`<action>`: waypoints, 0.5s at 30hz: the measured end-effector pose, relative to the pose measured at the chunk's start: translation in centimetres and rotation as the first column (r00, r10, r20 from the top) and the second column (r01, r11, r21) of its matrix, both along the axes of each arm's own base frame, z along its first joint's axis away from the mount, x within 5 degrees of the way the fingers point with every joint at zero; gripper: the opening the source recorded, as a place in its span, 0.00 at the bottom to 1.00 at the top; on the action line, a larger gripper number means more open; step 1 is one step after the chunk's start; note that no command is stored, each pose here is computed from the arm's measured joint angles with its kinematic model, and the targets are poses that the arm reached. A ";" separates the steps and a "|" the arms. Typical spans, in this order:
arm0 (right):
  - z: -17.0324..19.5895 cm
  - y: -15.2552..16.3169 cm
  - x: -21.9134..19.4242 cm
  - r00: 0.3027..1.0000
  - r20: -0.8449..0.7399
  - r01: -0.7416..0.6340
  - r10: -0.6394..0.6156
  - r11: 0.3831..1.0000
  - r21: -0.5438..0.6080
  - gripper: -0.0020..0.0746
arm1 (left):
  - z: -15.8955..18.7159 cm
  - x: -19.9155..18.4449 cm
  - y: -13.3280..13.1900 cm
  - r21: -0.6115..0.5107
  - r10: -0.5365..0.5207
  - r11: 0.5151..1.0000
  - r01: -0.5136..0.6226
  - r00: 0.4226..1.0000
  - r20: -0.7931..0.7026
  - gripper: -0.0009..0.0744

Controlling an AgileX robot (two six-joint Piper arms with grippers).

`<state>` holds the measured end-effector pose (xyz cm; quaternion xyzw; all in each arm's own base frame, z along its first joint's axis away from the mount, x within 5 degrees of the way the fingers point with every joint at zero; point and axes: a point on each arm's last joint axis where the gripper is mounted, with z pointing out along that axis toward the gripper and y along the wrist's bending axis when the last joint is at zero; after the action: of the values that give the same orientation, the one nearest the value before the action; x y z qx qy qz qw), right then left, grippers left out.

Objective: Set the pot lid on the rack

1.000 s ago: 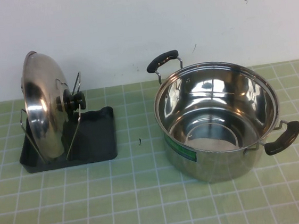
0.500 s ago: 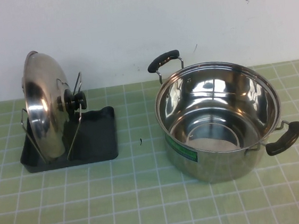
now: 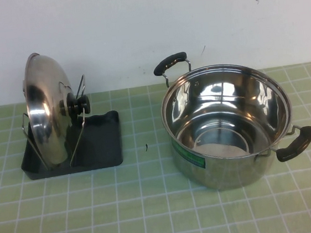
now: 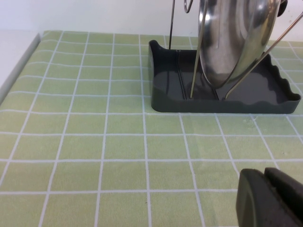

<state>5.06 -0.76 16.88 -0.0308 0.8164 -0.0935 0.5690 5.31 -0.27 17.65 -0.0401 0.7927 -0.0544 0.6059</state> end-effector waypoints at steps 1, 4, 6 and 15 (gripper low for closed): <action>0.0 0.0 0.0 1.000 0.003 0.007 -0.007 1.000 0.021 0.02 | 0.0 0.0 0.0 0.000 0.000 1.000 0.000 1.000 0.000 0.01; 0.0 0.0 0.0 1.000 0.007 0.020 -0.020 0.998 0.066 0.02 | 0.0 0.0 0.0 0.000 0.000 1.000 0.000 1.000 0.000 0.01; 0.0 0.0 0.0 1.000 0.008 0.021 -0.022 0.997 0.074 0.02 | 0.0 0.0 0.0 0.000 0.000 1.000 0.000 1.000 0.000 0.01; 0.0 0.0 0.0 0.998 0.013 0.057 -0.061 0.982 0.179 0.02 | 0.0 0.0 0.0 0.000 0.000 1.000 0.000 1.000 0.000 0.01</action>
<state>5.05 -0.73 16.89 0.0454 0.8169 -0.0370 0.5738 5.31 -0.27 17.65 -0.0401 0.7927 -0.0544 0.6059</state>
